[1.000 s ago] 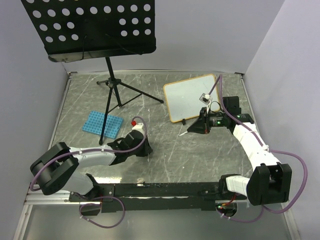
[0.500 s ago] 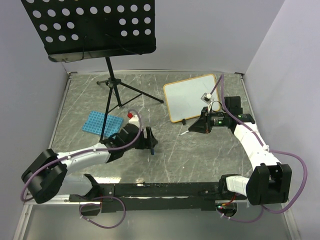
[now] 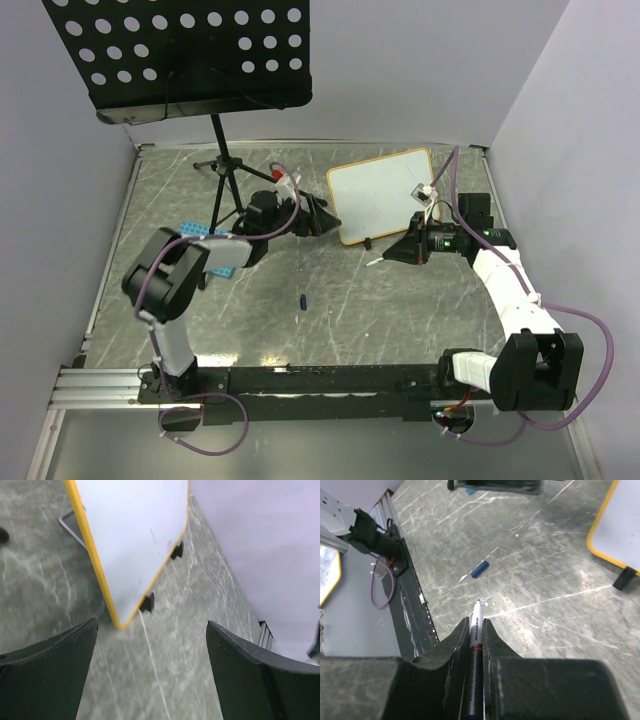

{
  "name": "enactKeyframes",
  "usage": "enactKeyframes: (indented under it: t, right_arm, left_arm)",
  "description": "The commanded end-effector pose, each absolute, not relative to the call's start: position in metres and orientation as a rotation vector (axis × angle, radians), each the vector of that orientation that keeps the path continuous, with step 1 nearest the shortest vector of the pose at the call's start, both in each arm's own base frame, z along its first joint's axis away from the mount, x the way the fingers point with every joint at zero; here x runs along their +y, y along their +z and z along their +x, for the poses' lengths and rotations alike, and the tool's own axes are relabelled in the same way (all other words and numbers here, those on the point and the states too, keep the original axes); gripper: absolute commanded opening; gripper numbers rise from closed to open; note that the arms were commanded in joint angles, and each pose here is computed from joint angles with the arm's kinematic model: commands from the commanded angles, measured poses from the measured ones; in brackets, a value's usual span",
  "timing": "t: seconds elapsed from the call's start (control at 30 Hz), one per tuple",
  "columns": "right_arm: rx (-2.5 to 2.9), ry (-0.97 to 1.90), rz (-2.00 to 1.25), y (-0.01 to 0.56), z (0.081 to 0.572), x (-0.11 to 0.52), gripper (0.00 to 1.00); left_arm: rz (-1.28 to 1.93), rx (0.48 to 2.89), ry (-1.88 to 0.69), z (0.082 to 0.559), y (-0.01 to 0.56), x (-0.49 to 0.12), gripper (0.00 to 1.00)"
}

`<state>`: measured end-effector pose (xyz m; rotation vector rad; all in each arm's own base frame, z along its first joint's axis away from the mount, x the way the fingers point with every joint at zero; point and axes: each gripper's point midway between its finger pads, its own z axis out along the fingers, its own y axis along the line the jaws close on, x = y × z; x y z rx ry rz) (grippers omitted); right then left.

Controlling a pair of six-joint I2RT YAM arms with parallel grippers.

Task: Write a sentence on the whiteboard
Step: Pick up the whiteboard from the whiteboard stand.

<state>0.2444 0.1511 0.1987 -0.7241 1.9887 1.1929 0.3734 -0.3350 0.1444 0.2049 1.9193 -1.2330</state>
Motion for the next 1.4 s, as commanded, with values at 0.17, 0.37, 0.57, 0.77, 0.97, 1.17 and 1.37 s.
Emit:
enactKeyframes:
  t: [0.17,0.37,0.57,0.77,0.97,1.17,1.37]
  right_arm:
    - [1.895,1.194,-0.757,0.221,0.243,0.150,0.00]
    - [1.905,1.191,-0.747,0.219,0.246,0.148,0.00]
    - [1.908,1.205,-0.747,0.218,0.245,0.149,0.00]
    - [1.913,1.205,-0.743,0.217,0.246,0.148,0.00]
    - [1.913,1.206,-0.743,0.217,0.246,0.148,0.00]
    - [1.919,1.206,-0.738,0.216,0.247,0.147,0.00]
    - [1.913,1.200,-0.734,0.218,0.247,0.146,0.00]
  left_arm:
    - [0.277,1.837,-1.298,0.422,0.136,-0.349,0.88]
    - [0.337,1.760,-1.380,0.436,0.131,-0.365,0.81]
    - [0.348,1.673,-1.480,0.445,0.133,-0.373,0.67]
    - [0.346,1.602,-1.596,0.452,0.134,-0.380,0.54]
    - [0.369,1.575,-1.621,0.461,0.136,-0.386,0.40]
    - [0.383,1.574,-1.643,0.467,0.136,-0.391,0.29]
    - [0.419,1.541,-1.666,0.462,0.146,-0.393,0.01]
